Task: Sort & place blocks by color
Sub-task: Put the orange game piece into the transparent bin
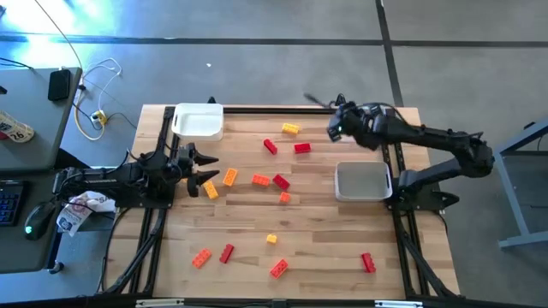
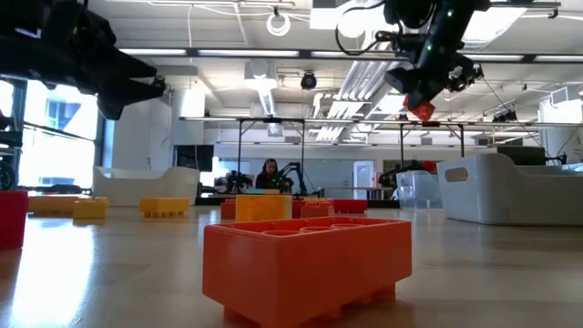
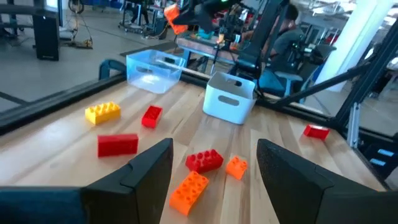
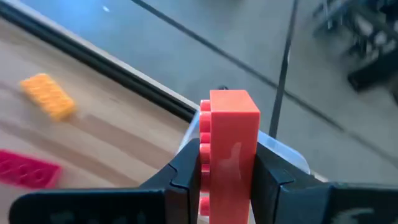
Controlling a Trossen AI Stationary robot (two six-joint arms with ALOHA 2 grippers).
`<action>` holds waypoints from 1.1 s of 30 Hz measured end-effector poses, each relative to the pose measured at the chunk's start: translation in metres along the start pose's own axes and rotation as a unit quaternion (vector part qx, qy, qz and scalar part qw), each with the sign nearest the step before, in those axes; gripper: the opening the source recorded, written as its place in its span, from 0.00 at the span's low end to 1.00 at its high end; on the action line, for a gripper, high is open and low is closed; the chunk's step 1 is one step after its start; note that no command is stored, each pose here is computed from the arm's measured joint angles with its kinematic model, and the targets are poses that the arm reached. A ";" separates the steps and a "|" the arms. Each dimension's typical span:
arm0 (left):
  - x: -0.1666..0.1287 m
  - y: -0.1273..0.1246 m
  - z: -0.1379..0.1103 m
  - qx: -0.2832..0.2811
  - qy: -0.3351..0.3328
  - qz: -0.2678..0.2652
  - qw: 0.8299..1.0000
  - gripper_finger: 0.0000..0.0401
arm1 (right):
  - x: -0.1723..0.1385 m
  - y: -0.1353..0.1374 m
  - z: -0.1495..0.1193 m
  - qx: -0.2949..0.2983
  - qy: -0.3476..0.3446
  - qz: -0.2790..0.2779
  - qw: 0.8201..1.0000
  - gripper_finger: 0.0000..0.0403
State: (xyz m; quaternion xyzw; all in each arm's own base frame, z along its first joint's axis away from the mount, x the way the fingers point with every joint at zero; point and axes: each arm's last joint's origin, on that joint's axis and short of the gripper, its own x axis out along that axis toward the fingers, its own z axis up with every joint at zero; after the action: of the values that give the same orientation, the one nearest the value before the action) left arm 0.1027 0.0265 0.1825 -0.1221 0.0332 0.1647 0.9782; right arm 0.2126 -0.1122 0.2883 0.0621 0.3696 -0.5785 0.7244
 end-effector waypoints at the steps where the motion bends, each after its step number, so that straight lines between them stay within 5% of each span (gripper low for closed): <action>1: -0.001 -0.001 0.005 0.006 0.002 0.005 1.000 0.55 | 0.006 -0.006 0.002 0.005 0.010 -0.003 1.000 0.19; 10: -0.001 -0.005 0.042 0.018 0.070 0.103 0.992 0.55 | 0.061 -0.047 0.007 0.029 0.110 -0.026 0.993 0.19; 18: 0.011 -0.009 0.059 -0.082 0.147 0.176 0.970 0.55 | 0.109 -0.059 -0.001 0.009 0.186 -0.029 0.982 0.19; 33: 0.043 -0.011 0.042 -0.175 0.276 0.207 0.922 0.55 | 0.170 -0.047 -0.021 0.005 0.275 0.053 0.960 0.19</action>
State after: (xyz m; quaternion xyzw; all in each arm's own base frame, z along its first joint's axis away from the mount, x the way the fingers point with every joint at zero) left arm 0.1479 0.0403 0.2209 -0.3223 0.2972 0.3267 0.8373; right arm 0.1709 -0.2509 0.1858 0.2419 0.5482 -0.5014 0.6242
